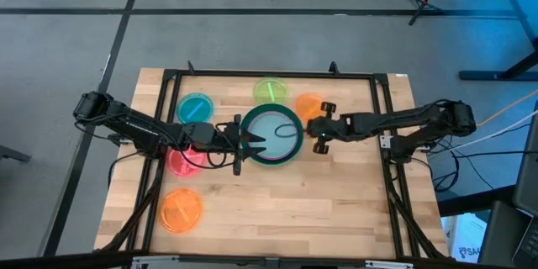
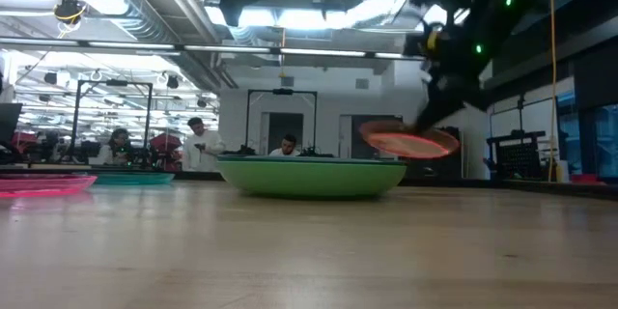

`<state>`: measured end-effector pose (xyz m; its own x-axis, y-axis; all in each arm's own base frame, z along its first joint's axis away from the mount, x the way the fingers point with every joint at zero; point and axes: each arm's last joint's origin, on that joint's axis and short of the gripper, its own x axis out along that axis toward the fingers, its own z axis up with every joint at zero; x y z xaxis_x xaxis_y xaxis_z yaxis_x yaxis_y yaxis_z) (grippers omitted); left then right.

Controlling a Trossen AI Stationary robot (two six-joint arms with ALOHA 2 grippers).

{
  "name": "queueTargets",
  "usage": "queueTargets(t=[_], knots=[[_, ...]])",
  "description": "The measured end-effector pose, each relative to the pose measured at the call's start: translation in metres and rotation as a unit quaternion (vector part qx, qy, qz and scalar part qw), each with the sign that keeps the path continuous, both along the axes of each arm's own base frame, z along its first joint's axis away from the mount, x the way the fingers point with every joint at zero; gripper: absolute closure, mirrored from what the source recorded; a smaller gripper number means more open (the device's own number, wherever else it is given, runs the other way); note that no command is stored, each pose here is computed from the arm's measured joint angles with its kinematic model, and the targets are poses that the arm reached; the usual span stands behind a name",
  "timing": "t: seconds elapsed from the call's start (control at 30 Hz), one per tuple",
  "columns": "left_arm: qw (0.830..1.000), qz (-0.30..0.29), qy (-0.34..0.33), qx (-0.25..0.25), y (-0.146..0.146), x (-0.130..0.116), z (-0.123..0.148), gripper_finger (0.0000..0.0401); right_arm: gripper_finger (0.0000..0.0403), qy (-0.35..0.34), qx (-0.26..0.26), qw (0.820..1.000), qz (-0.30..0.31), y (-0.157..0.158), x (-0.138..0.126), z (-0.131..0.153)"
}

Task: Stack plastic plates
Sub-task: Stack the top orange plate on top of the gray plate

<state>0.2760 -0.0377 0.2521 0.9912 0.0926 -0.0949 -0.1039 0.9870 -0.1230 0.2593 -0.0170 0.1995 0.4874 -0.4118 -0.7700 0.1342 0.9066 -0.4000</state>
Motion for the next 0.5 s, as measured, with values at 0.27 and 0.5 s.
queueTargets(t=[0.27,0.5], knots=[[1.000,0.000,0.000,0.000,0.000,0.000,0.000,0.0274,0.0402,-0.112,0.059,0.982,0.143,0.023,0.024,0.012],[1.000,0.000,0.002,0.001,0.000,0.000,0.000,0.0274,0.0402,-0.135,0.063,0.972,0.184,0.025,0.041,0.000]])
